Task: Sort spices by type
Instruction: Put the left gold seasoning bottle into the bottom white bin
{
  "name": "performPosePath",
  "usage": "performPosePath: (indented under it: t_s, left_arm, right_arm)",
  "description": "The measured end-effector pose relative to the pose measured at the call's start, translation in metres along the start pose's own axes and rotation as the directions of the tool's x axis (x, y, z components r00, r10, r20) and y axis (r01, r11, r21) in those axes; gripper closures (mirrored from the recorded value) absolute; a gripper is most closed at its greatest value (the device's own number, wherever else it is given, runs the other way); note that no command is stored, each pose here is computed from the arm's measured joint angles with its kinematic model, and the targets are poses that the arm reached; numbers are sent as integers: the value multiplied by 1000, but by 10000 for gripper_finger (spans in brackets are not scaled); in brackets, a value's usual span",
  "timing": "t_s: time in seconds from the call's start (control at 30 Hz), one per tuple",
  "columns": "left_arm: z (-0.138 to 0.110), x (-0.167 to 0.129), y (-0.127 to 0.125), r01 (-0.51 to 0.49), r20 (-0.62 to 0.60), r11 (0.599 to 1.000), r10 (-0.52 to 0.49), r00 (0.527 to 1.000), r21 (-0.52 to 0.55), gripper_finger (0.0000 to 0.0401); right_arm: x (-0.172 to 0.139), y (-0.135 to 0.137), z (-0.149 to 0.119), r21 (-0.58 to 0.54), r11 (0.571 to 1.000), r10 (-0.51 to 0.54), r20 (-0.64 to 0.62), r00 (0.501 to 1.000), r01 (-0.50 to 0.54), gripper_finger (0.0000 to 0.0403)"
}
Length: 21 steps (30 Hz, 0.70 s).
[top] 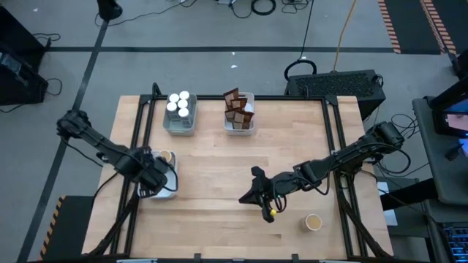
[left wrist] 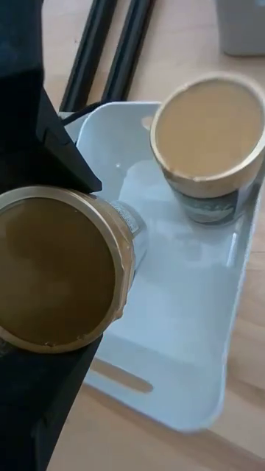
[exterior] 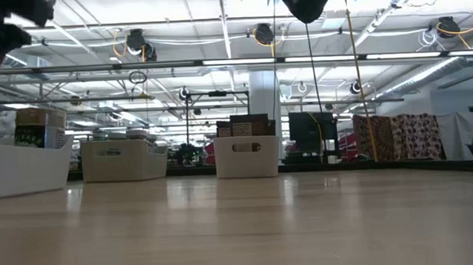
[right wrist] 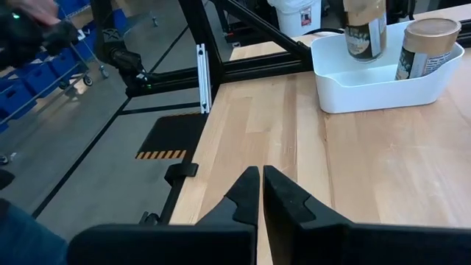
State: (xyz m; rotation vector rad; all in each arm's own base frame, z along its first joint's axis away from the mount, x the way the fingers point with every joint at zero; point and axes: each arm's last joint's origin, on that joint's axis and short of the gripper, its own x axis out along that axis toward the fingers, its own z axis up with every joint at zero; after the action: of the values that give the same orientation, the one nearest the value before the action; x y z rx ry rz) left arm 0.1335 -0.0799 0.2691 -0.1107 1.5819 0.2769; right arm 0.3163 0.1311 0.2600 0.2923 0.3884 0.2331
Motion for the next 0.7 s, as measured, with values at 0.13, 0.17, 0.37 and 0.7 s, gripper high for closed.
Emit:
performPosePath:
  t_s: [0.13, 0.17, 0.37, 0.7]
  left_arm:
    - [1, 13, 1, -17, -5, 999, 17, 1000, 35, 120]
    - [1, 17, 3, -31, -6, 999, 31, 999, 41, 120]
    - [1, 37, 10, -50, 2, 998, 50, 999, 45, 120]
    - [2, 46, 20, -39, 38, 999, 40, 998, -9, 120]
  right_arm:
    - [0, 0, -1, 6, 1000, 15, -12, 1000, -15, 403]
    - [0, 0, -1, 9, 1000, 15, -15, 1000, -15, 403]
    - [0, 0, -1, 15, 1000, 15, -17, 1000, -15, 403]
    - [0, 0, -2, 33, 999, 18, -22, 1000, -17, 403]
